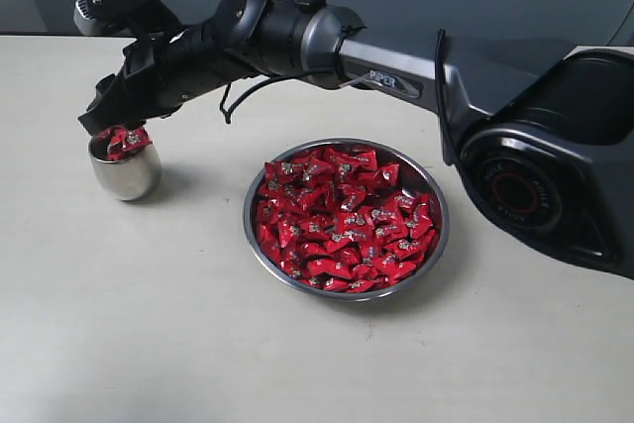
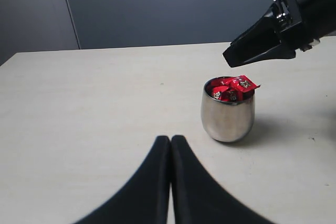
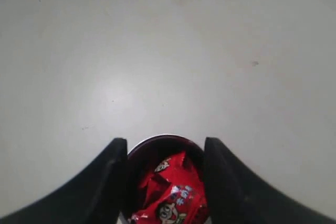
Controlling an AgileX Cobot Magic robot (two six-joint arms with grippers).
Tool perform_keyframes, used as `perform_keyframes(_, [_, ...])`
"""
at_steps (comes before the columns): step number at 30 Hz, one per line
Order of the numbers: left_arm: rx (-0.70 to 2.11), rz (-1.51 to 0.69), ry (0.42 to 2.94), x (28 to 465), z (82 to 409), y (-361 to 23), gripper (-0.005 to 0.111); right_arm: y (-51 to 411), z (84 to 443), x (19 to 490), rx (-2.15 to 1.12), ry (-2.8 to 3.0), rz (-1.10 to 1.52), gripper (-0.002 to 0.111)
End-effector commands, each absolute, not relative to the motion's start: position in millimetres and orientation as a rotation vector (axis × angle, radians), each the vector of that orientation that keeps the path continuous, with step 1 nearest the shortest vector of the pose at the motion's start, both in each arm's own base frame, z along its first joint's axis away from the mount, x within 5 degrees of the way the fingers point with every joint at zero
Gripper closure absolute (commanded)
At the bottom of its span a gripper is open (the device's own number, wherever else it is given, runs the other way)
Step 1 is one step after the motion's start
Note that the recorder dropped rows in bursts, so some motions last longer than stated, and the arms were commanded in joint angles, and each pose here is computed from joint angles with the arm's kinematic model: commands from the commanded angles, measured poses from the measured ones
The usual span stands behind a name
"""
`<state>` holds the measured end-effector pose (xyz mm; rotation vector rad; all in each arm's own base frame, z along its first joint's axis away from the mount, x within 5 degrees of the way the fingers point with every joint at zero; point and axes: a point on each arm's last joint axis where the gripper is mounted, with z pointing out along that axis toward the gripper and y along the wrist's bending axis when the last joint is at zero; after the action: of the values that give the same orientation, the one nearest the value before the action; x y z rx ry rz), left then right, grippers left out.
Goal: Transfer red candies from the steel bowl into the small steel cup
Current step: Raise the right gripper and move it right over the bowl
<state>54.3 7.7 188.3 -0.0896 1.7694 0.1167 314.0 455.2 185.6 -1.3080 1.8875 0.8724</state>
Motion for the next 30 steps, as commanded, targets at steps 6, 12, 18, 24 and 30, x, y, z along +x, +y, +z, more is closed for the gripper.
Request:
perform_keyframes(6, [-0.092, 0.114, 1.767, 54.2, 187.4, 7.6, 0.106, 447.4, 205.9, 319.4, -1.315, 1.863, 0.776, 0.063])
perform_keyframes(12, [-0.092, 0.114, 1.767, 54.2, 187.4, 7.6, 0.106, 433.9, 228.1, 326.5, -1.24, 1.921, 0.748, 0.074])
perform_keyframes(18, [-0.092, 0.114, 1.767, 54.2, 187.4, 7.6, 0.106, 416.2, 251.2, 331.1, -1.267, 1.931, 0.74, 0.109])
perform_keyframes(24, [-0.092, 0.114, 1.767, 54.2, 187.4, 7.6, 0.106, 402.9, 253.0, 328.8, -1.294, 1.993, 0.735, 0.109])
perform_keyframes(30, [-0.092, 0.114, 1.767, 54.2, 187.4, 7.6, 0.106, 373.1, 245.6, 313.0, -1.16, 2.021, 0.667, 0.109])
